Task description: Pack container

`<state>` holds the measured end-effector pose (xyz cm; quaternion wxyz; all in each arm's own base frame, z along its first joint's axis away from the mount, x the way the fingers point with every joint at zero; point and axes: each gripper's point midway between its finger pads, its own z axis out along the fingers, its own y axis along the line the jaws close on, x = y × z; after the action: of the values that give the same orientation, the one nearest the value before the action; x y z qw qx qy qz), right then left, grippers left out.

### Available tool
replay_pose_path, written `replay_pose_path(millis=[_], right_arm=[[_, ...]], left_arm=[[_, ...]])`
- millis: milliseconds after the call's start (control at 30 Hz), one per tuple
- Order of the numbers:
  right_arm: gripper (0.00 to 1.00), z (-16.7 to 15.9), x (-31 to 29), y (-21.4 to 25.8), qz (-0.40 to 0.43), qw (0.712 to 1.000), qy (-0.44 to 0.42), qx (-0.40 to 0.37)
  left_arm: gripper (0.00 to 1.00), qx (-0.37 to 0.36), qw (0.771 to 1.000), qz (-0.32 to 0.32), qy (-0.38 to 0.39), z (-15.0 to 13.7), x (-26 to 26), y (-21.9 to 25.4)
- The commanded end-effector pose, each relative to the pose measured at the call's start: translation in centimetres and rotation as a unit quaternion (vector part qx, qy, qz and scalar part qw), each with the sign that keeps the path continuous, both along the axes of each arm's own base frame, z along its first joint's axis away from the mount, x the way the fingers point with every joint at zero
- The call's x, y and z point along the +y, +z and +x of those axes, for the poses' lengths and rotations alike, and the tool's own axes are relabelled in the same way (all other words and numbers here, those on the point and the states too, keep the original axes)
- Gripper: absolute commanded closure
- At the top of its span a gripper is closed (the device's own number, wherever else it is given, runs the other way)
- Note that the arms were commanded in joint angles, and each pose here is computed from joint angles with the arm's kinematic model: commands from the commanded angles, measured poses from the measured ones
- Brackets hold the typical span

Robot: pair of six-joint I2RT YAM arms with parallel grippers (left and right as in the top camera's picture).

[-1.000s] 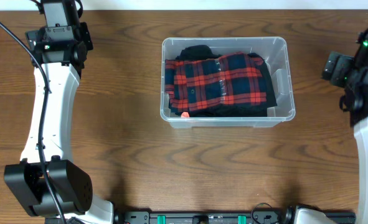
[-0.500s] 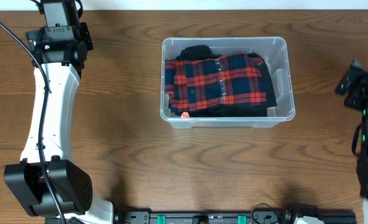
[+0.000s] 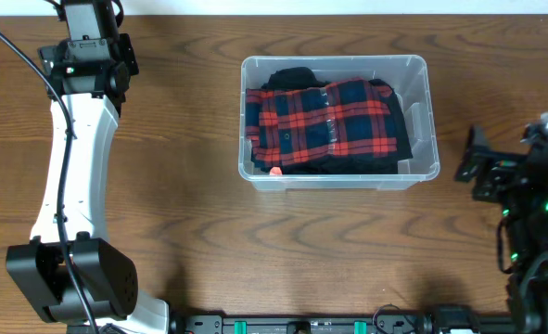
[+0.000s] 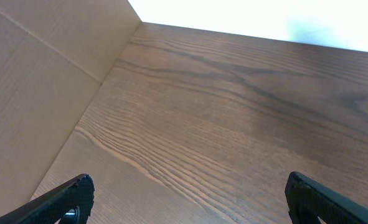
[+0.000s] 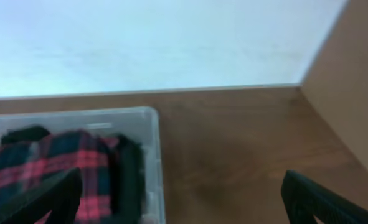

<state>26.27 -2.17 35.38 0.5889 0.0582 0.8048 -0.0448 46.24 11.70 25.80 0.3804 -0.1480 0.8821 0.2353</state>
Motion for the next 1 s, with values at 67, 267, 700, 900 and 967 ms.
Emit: replay_pose_path(millis=[67, 267, 700, 900, 967], right_arm=[[0.01, 0.1, 1.5, -4.1, 0.011, 0.999, 0.03, -0.02], [0.01, 1.1, 1.8, -8.8, 0.045, 0.996, 0.026, -0.07], [0.01, 0.1, 2.2, -15.7, 0.099, 0.986, 0.029, -0.133], [0.01, -0.2, 2.3, -17.3, 0.1, 0.984, 0.033, -0.144], [0.01, -0.3, 2.4, -17.9, 0.1, 0.984, 0.034, -0.141]], left_arm=[[0.02, -0.001, 1.0, 0.002, 0.009, 0.0, 0.3, 0.0], [0.02, -0.001, 1.0, 0.002, 0.009, 0.0, 0.3, 0.0], [0.02, -0.001, 1.0, 0.002, 0.009, 0.0, 0.3, 0.0], [0.02, -0.001, 1.0, 0.002, 0.009, 0.0, 0.3, 0.0], [0.02, -0.001, 1.0, 0.002, 0.009, 0.0, 0.3, 0.0]])
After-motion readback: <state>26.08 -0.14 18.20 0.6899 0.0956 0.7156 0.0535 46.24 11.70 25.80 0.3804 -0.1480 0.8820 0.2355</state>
